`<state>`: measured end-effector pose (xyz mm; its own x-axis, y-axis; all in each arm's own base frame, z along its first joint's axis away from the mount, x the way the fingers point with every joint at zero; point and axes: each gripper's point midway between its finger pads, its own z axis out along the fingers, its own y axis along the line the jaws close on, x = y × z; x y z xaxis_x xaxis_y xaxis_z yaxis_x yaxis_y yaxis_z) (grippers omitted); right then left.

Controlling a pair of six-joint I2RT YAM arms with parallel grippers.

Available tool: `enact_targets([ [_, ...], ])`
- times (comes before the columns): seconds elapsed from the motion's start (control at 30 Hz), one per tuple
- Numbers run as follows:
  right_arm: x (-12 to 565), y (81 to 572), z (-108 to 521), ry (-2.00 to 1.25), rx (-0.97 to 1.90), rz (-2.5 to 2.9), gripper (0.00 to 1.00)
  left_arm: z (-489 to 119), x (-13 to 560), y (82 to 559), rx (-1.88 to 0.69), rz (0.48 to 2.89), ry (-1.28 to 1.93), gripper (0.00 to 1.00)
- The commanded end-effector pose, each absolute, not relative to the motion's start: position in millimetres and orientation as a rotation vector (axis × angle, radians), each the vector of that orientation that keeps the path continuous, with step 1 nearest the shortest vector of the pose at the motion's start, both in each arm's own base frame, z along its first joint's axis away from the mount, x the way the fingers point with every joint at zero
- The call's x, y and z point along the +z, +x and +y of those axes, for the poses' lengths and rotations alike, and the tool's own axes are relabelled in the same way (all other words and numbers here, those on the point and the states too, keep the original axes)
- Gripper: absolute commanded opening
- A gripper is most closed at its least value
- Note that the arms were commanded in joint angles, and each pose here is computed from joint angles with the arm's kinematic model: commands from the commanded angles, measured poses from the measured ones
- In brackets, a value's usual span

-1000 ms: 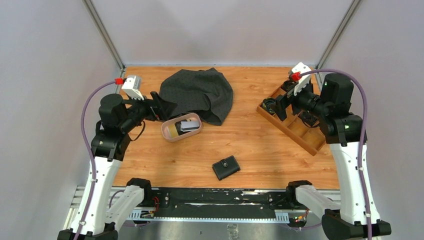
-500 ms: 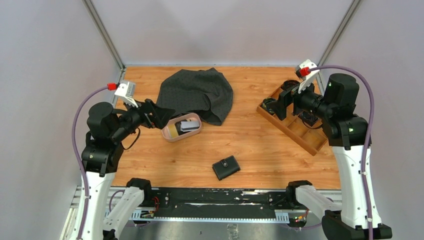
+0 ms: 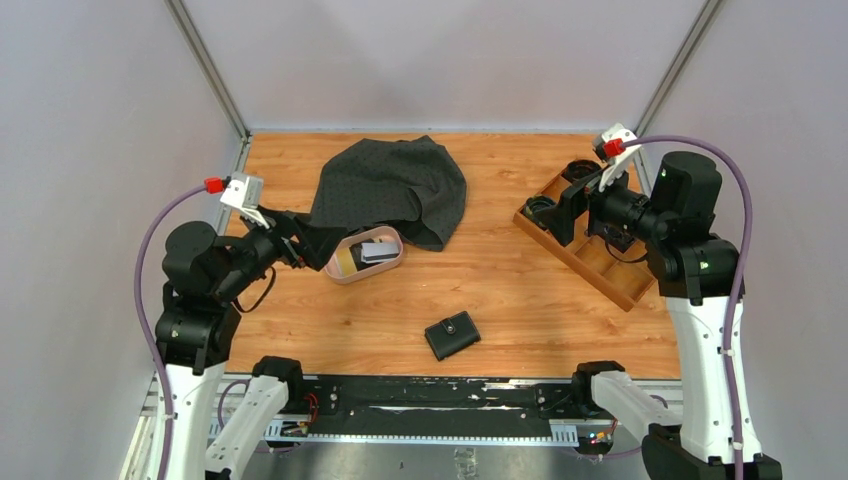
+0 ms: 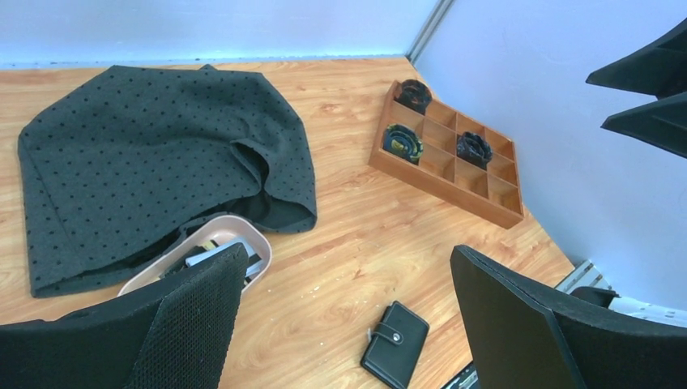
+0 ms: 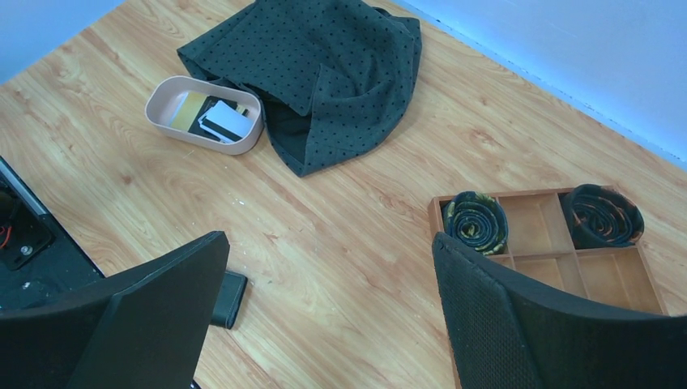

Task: Put the credit cards into the card holder
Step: Reset both arms

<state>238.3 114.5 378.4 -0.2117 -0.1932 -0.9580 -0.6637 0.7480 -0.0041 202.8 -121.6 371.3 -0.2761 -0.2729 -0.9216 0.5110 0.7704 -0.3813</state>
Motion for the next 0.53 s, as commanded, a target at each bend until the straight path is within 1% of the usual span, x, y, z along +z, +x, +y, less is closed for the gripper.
enact_targets([
  [0.0, 384, 231, 114, -0.650, 0.524, 1.767, 1.00, -123, 365, 195, -0.789, 1.710, 0.194, 1.00],
  [0.2, 381, 230, 109, -0.642, 0.494, 1.767, 1.00, -126, 366, 192, -0.827, 1.694, 0.179, 1.00],
  [0.5, 372, 225, 102, -0.618, 0.461, 1.774, 1.00, -125, 366, 189, -0.810, 1.672, 0.186, 1.00],
])
